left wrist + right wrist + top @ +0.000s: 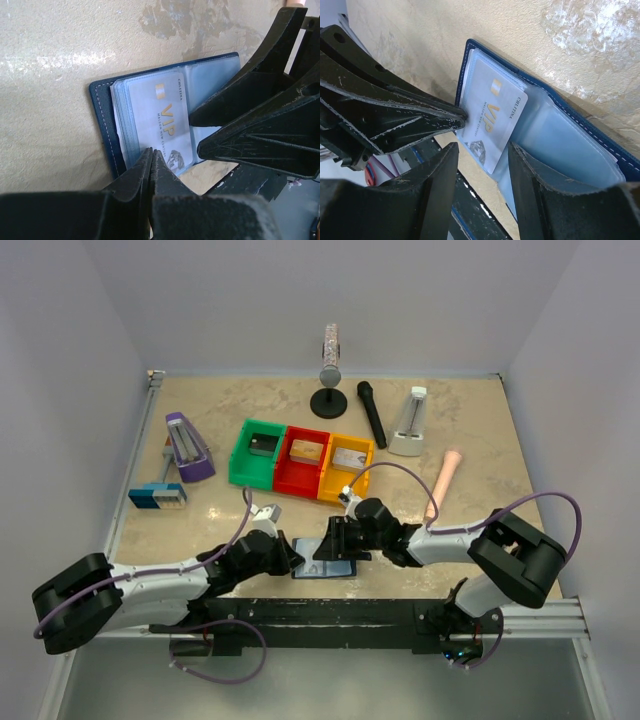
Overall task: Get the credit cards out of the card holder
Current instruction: Remove the credit card from the card holder.
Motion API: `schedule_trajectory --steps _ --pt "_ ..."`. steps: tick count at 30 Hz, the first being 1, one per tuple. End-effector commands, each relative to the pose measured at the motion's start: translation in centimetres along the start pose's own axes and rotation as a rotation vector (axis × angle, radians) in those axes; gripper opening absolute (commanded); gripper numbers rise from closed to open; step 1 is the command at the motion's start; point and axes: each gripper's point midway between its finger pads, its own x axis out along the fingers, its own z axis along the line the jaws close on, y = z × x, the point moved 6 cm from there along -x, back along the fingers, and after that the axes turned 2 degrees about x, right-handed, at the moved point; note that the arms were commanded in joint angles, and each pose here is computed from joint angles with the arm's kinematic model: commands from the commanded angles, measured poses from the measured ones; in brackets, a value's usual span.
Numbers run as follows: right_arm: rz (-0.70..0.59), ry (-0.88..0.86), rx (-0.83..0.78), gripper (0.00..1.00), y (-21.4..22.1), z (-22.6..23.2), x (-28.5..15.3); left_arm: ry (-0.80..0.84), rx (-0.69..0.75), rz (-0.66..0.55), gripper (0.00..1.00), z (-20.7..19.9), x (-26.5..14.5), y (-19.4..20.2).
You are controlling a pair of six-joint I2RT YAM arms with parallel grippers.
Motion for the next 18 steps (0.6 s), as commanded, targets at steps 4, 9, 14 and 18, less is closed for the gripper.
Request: schedule_trajectory --steps 4,9,14,18 --pt "-0.001 0.031 0.018 0.49 0.2 -0.72 0.38 -0.057 -0.002 -0.001 0.0 1.69 -0.32 0.6" --pt "0.002 0.001 0.023 0.49 0.21 -0.41 0.52 -0.058 -0.005 0.004 0.0 1.77 -0.36 0.71" --pt "-0.014 -0.022 0.048 0.49 0.24 -0.43 0.52 -0.063 -0.004 0.004 0.0 1.93 -0.38 0.77" --pt "-0.031 -0.053 0.073 0.49 0.04 -0.44 0.49 -0.067 -0.004 0.006 0.0 2.06 -0.38 0.87"
